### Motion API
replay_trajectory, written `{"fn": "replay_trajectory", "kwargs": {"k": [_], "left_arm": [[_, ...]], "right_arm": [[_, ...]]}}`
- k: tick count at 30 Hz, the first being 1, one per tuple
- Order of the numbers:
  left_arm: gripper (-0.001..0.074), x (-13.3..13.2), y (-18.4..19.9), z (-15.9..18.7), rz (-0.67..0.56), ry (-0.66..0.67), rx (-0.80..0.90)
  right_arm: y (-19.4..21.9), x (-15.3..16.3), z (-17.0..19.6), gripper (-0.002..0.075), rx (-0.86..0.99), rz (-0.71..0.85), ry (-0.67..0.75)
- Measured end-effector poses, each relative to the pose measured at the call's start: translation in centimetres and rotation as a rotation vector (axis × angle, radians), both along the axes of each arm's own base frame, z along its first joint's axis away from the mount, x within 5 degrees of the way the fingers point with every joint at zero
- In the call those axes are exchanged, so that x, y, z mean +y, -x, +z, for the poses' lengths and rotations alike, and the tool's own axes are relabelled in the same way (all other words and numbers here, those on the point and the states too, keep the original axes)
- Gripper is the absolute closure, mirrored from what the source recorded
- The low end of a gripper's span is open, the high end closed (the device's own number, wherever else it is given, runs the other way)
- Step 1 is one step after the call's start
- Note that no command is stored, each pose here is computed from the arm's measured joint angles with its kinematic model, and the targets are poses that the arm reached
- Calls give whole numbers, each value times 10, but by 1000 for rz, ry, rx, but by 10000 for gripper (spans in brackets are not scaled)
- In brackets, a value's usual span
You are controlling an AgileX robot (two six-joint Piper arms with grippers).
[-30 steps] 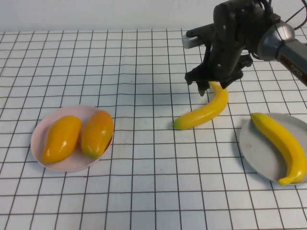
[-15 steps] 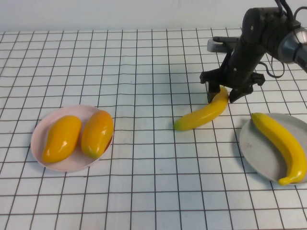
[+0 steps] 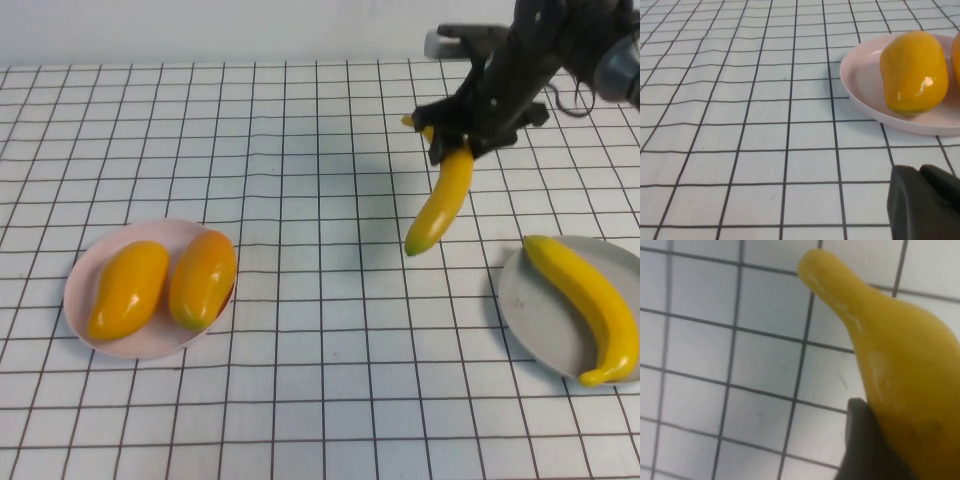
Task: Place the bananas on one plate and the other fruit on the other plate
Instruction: Put another type of fruit in the right plate
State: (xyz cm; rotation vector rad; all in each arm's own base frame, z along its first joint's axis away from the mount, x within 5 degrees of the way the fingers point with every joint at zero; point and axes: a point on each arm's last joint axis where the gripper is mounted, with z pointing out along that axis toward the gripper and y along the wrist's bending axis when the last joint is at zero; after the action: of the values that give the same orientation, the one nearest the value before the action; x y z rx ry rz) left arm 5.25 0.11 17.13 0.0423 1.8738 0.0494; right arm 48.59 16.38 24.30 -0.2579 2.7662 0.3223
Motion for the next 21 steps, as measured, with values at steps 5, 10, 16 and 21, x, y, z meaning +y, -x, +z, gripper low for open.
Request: {"fn": "replay_trajectory", "kwargs": {"k": [5,10,16,21], "left_arm": [[736,0,0,0,0,0,0],[736,0,0,0,0,0,0],[736,0,0,0,0,0,0],[736,0,0,0,0,0,0]], "right_arm": [[38,-21,78,415,-159,97,119],[87,-78,77,415,-66,163,321],[128,-141,42,415,103,215,397],[125,-148,23,415,50,380,342]]}}
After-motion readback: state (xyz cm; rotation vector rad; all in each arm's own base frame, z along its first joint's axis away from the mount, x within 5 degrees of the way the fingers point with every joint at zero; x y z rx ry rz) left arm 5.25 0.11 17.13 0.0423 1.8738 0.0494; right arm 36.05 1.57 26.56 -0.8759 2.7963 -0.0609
